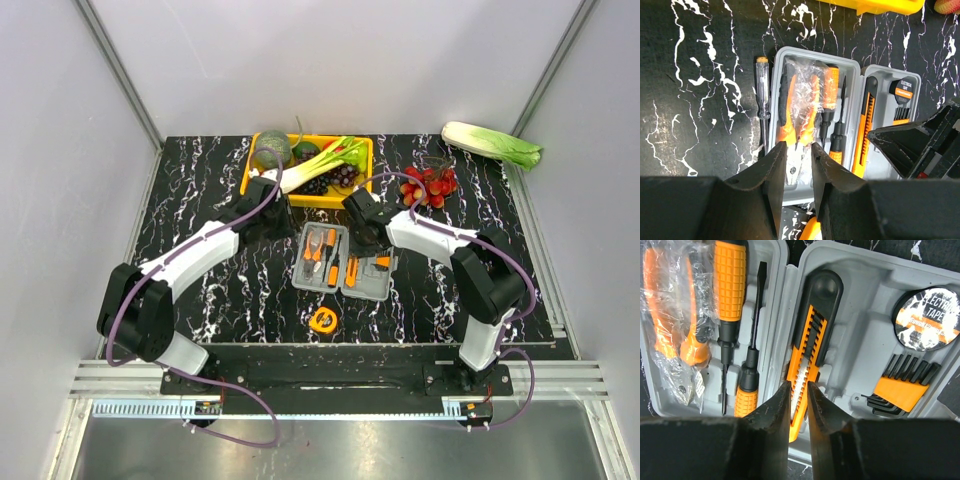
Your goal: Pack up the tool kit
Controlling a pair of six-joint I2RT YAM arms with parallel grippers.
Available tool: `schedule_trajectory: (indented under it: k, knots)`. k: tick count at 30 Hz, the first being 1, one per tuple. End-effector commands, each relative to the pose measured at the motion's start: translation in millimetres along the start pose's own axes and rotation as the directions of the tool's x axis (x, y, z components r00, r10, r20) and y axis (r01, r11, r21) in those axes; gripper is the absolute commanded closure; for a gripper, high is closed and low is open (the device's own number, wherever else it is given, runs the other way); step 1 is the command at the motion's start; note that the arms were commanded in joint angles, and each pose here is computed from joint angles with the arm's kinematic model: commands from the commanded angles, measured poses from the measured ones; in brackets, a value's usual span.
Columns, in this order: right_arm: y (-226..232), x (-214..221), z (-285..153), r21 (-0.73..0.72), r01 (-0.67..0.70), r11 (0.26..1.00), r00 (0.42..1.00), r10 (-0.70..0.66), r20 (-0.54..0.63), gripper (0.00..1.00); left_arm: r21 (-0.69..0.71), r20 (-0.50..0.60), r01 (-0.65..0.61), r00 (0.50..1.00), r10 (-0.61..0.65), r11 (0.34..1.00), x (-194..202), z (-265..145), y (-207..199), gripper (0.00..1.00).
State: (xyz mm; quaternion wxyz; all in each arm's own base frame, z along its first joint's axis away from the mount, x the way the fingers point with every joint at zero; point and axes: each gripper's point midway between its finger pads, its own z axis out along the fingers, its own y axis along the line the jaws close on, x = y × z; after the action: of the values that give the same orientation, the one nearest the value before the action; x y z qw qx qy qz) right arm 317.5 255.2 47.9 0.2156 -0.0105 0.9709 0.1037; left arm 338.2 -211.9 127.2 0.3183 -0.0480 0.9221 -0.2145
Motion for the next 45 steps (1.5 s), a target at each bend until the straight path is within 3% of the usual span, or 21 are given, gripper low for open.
schedule_trajectory:
  k: [1, 9, 20, 30, 35, 41, 45]
  knots:
    - [12, -13, -4, -0.033, -0.010, 0.999, 1.000, 0.011, 0.020, 0.76, 0.023, 0.054, 0.015, 0.998, -0.016, 1.000, -15, -4, -1, 0.70]
    - [7, 4, 15, -0.009, -0.012, 1.000, 0.999, 0.012, -0.049, 0.79, 0.022, 0.042, 0.027, 0.999, -0.028, 0.999, -16, 1, 5, 0.70]
    - [-24, 43, 34, 0.118, 0.008, 0.993, 0.983, 0.014, -0.183, 1.00, 0.013, 0.037, 0.039, 0.999, -0.040, 0.999, -17, 4, 12, 0.71]
    - [-50, 76, 51, 0.222, 0.013, 0.975, 0.963, 0.047, -0.264, 1.00, -0.017, 0.020, 0.054, 0.998, -0.053, 0.998, -12, 6, 24, 0.71]
    - [-53, 79, 51, 0.232, 0.007, 0.973, 0.964, 0.055, -0.262, 1.00, -0.125, -0.027, 0.062, 0.997, -0.066, 0.990, -2, 10, 44, 0.70]
    - [-37, 61, 47, 0.135, -0.003, 0.991, 0.984, 0.027, -0.178, 1.00, -0.197, -0.121, 0.052, 0.990, -0.077, 0.979, 15, 28, 58, 0.60]
    - [-20, 33, 34, 0.075, -0.003, 0.997, 0.996, 0.010, -0.090, 1.00, -0.190, -0.111, 0.044, 0.992, -0.066, 0.981, 5, 40, 54, 0.59]
